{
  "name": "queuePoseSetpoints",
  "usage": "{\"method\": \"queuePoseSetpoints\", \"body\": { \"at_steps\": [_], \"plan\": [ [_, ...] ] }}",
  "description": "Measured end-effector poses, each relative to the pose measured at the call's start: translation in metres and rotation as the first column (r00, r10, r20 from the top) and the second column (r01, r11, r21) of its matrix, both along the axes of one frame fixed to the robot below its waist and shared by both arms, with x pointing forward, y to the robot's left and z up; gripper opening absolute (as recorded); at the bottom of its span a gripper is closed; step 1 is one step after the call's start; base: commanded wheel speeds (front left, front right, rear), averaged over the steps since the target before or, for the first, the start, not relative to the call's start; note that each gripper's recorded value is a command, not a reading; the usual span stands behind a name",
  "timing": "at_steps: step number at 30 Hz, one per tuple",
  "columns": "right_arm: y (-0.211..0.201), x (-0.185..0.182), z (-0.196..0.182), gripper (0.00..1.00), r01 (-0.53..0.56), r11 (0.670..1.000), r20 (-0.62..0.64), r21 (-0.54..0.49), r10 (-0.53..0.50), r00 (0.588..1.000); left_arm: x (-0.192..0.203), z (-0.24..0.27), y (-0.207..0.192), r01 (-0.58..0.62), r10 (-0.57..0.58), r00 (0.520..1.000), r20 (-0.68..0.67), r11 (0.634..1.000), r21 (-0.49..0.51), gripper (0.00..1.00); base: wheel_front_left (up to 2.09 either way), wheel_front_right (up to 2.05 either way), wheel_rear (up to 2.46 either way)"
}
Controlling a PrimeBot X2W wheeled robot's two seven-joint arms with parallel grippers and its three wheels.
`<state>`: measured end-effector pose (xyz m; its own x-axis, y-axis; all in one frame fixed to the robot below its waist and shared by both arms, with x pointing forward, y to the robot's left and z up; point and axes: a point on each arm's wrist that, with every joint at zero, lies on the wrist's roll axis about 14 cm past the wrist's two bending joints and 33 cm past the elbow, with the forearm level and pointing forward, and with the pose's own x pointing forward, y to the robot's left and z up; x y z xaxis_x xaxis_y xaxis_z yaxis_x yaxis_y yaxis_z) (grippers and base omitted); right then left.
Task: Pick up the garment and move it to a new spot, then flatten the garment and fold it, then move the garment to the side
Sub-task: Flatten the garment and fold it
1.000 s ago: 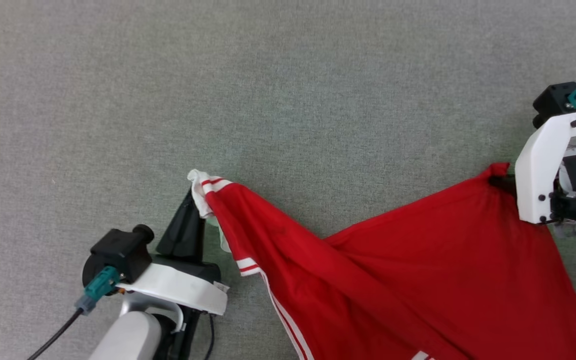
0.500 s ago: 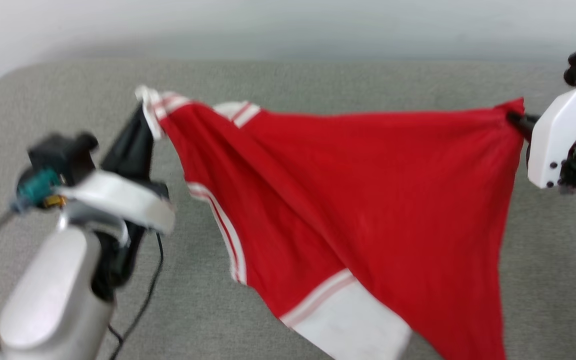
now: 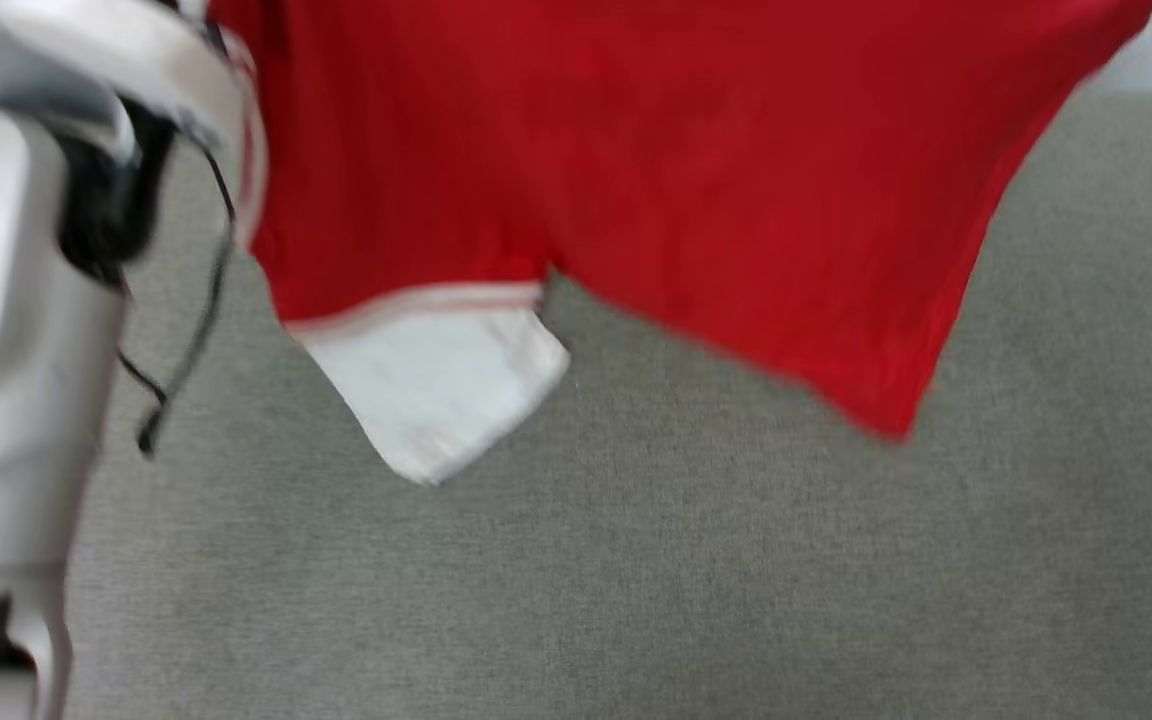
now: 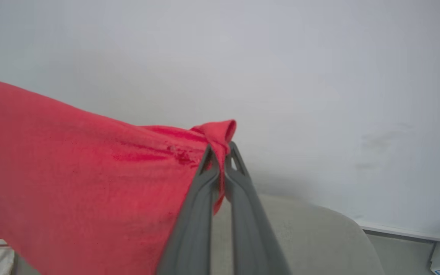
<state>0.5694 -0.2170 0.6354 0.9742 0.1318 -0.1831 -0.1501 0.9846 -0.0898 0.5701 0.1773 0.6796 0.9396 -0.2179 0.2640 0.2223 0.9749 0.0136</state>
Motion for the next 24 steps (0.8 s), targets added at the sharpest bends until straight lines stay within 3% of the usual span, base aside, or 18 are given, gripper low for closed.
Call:
{"method": "queuePoseSetpoints", "body": {
  "at_steps": [6,12,18,24],
  "plan": [
    [-0.006,0.039,0.039,0.00,0.021,0.999,0.177,-0.027,-0.016,0.984,0.047,0.034,0.003,-0.022,0.021,0.994,0.107,1.000,0.002,0.00,0.00,0.00,0.00],
    [-0.002,0.078,0.067,0.00,0.024,0.998,0.332,-0.059,-0.003,0.943,0.088,0.056,0.008,-0.034,0.037,0.978,0.207,0.999,-0.018,0.00,0.00,0.00,0.00],
    [0.003,0.115,0.033,0.00,0.007,0.995,0.306,-0.098,0.023,0.952,0.128,0.023,0.007,-0.035,0.037,0.982,0.187,0.999,-0.014,0.00,0.00,0.00,0.00],
    [0.011,0.142,-0.034,0.00,-0.026,0.996,0.211,-0.086,0.044,0.976,0.160,-0.052,0.010,-0.040,0.041,0.997,0.068,0.999,-0.028,0.00,0.00,0.00,0.00]
  ]
}}
